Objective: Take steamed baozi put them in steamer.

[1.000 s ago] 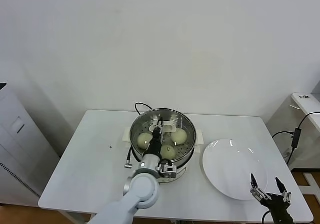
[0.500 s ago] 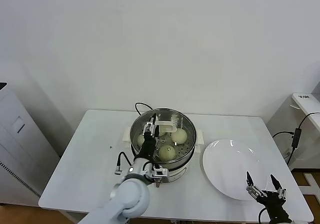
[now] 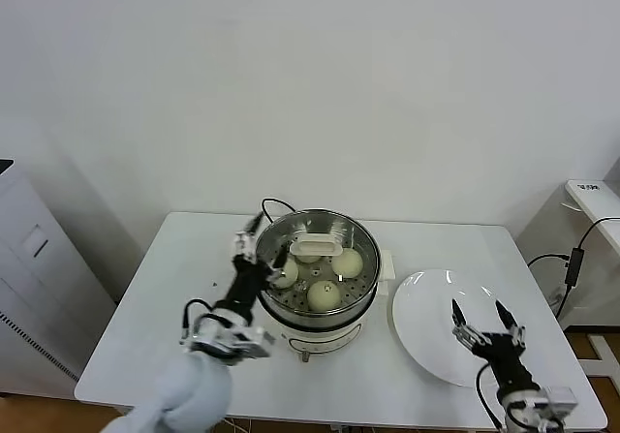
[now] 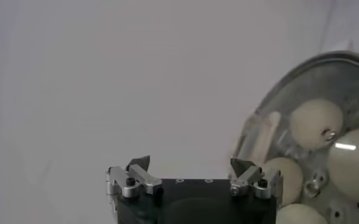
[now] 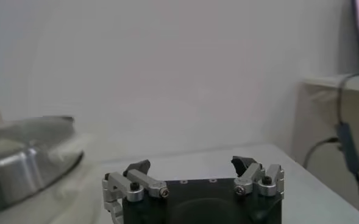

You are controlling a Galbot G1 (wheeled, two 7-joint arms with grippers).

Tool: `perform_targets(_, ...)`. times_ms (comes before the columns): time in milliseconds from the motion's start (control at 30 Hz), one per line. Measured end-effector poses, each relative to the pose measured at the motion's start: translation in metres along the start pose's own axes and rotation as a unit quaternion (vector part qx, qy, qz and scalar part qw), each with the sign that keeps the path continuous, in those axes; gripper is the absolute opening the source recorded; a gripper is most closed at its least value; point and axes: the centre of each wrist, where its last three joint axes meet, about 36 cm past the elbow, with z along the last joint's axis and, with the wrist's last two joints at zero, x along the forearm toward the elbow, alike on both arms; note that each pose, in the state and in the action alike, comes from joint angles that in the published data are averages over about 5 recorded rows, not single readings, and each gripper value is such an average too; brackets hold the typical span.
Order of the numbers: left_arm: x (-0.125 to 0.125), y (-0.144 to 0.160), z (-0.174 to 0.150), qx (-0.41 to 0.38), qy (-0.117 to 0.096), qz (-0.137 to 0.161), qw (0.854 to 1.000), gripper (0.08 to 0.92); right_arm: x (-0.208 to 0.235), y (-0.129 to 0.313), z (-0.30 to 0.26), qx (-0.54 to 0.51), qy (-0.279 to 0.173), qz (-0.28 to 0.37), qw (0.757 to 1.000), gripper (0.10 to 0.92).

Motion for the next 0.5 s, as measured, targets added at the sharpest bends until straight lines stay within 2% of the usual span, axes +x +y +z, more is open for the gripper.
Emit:
perform_targets(233, 0.012, 0.031, 0.057, 0.123, 0.026, -0.046, 0.991, 0.823, -0.029, 0.014, -0.004, 0.001, -0.012, -0.015, 1.0, 0.823)
perform_targets(500, 0.053, 0.028, 0.123, 0.238, 0.052, -0.08, 0.967, 0.823, -0.043, 0.024, 0.0, 0.002, -0.012, -0.025, 1.0, 0.823)
